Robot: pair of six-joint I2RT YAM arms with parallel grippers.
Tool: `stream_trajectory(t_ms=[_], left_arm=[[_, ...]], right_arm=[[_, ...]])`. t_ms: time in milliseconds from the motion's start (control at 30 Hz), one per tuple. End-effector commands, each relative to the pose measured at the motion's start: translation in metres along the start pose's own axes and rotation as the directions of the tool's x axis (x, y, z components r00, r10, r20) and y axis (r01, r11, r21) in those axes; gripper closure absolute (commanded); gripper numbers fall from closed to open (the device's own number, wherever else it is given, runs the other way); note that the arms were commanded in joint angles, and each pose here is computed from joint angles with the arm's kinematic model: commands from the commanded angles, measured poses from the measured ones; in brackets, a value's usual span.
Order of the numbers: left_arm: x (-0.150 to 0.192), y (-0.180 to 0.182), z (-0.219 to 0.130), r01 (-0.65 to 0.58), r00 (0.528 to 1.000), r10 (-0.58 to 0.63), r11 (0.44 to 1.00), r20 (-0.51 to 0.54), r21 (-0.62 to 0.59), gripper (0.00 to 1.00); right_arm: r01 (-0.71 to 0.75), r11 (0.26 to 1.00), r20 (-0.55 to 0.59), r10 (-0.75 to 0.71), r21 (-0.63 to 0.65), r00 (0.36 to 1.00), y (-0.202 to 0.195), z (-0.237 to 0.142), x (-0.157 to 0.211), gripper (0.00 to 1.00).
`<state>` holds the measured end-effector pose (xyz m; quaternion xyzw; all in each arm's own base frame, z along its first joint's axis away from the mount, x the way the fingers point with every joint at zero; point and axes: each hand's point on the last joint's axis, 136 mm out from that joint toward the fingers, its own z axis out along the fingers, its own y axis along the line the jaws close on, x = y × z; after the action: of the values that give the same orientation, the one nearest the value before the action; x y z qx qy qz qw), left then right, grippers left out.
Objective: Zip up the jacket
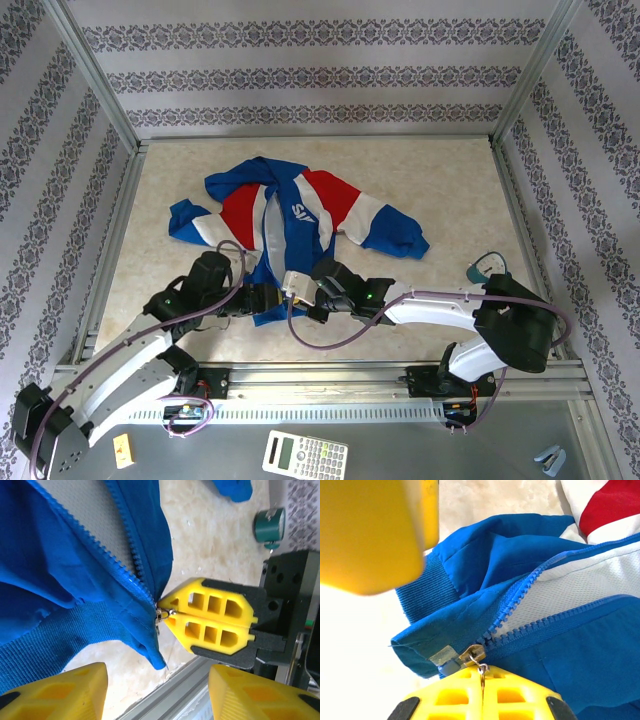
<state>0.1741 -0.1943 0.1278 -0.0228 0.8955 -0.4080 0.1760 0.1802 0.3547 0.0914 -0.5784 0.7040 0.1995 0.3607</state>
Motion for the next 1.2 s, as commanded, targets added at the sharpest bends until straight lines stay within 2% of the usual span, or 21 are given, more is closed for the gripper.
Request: stream_trajectory(t_ms=[0, 333, 767, 900, 1167], left_arm=[[-0.014, -0.003, 0.001, 0.088, 0.991, -0.094, 0.994, 0.091, 0.07, 0.48], [-0.012, -0.006, 0.02, 0.157, 0.983, -0.171, 0.968, 0.059, 0.195, 0.58], [0.001, 0.008, 0.035, 0.19, 0.979, -0.199, 0.968, 0.041, 0.165, 0.64], [0.003, 0.012, 0.039, 0.194, 0.979, -0.202, 0.969, 0.038, 0.156, 0.69], [0.006, 0.018, 0.044, 0.201, 0.977, -0.208, 0.969, 0.037, 0.142, 0.7]], right_arm=[[-0.025, 0.998, -0.006, 0.025, -0.05, 1.0, 0.01, 0.004, 0.0, 1.0], [-0.034, 0.997, -0.014, 0.033, -0.072, 0.999, 0.014, 0.009, -0.001, 1.0], [-0.035, 0.997, -0.024, 0.034, -0.07, 0.999, 0.012, 0.014, -0.001, 1.0], [-0.036, 0.997, -0.022, 0.035, -0.07, 0.999, 0.012, 0.014, -0.002, 1.0], [-0.036, 0.997, -0.027, 0.034, -0.063, 0.999, 0.011, 0.015, -0.003, 1.0]])
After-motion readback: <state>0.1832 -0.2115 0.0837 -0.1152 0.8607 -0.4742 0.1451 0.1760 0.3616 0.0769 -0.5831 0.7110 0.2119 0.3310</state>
